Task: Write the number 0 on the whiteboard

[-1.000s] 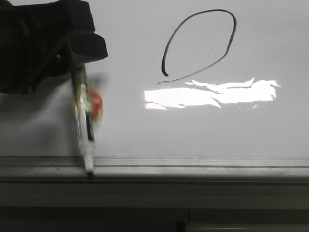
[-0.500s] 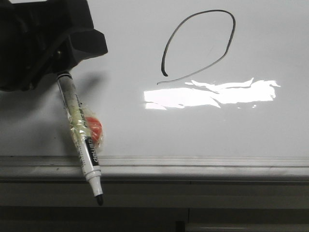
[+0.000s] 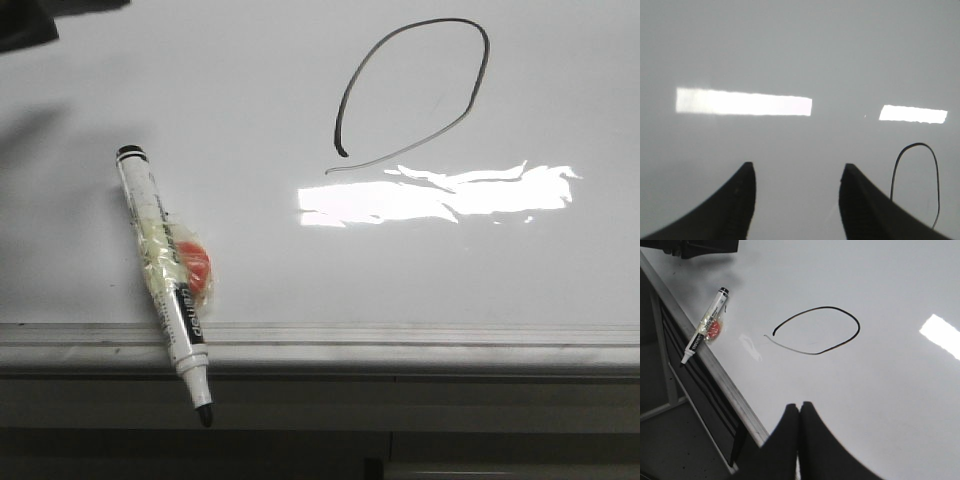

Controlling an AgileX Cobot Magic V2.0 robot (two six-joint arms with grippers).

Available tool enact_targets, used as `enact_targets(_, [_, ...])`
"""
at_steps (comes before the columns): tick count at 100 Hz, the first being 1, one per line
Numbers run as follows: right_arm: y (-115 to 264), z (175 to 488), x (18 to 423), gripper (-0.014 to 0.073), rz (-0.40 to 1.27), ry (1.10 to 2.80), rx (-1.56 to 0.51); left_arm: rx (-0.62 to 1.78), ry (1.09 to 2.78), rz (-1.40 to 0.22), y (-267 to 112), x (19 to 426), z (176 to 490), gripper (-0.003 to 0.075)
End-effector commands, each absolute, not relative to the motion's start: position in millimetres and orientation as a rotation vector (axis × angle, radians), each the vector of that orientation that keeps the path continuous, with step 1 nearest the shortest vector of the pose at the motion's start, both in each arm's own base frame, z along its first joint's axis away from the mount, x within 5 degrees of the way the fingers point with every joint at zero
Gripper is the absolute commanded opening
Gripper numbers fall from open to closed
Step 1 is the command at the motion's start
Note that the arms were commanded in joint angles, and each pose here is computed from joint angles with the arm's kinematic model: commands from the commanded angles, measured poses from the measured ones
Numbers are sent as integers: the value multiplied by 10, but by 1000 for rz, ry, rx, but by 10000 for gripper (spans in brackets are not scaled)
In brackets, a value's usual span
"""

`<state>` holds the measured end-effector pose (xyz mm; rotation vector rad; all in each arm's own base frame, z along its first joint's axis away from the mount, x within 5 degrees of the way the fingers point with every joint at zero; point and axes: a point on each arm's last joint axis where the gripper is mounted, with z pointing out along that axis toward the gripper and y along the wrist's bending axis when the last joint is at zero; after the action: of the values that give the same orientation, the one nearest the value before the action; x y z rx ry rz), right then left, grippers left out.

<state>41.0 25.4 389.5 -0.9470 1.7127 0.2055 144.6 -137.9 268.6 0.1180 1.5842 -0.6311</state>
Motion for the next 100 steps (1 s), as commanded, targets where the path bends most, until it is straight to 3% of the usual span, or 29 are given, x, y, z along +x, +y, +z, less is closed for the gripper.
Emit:
enact_targets(1, [210,4044,384,-68,202,1601,-895,138,1427,-576,-1267,1395,2956,202])
enact_targets(11, [123,4060,313,-68,195,1567,-872,147,1358,-560,-1151,1316,3092,-23])
enact_targets(29, [-139,3987,49,-68,234,1475,-805,277,1278,-426,-969,1168,3193,-20])
enact_targets(47, [-451,3613,-258,-68,270,1359,-725,268,1239,-427,-733,1006,3091,-20])
enact_targets(65, [-276,3464,-139,-68,304,1535,-830,262,1207,-448,-536,861,2930,-20])
enact_targets(83, [-105,3442,-43,-68,388,1433,-790,230,1163,-481,-395,759,2878,-20])
enact_targets(100, [135,3101,140,-68,509,1446,-729,217,1146,-489,-354,732,2872,-20])
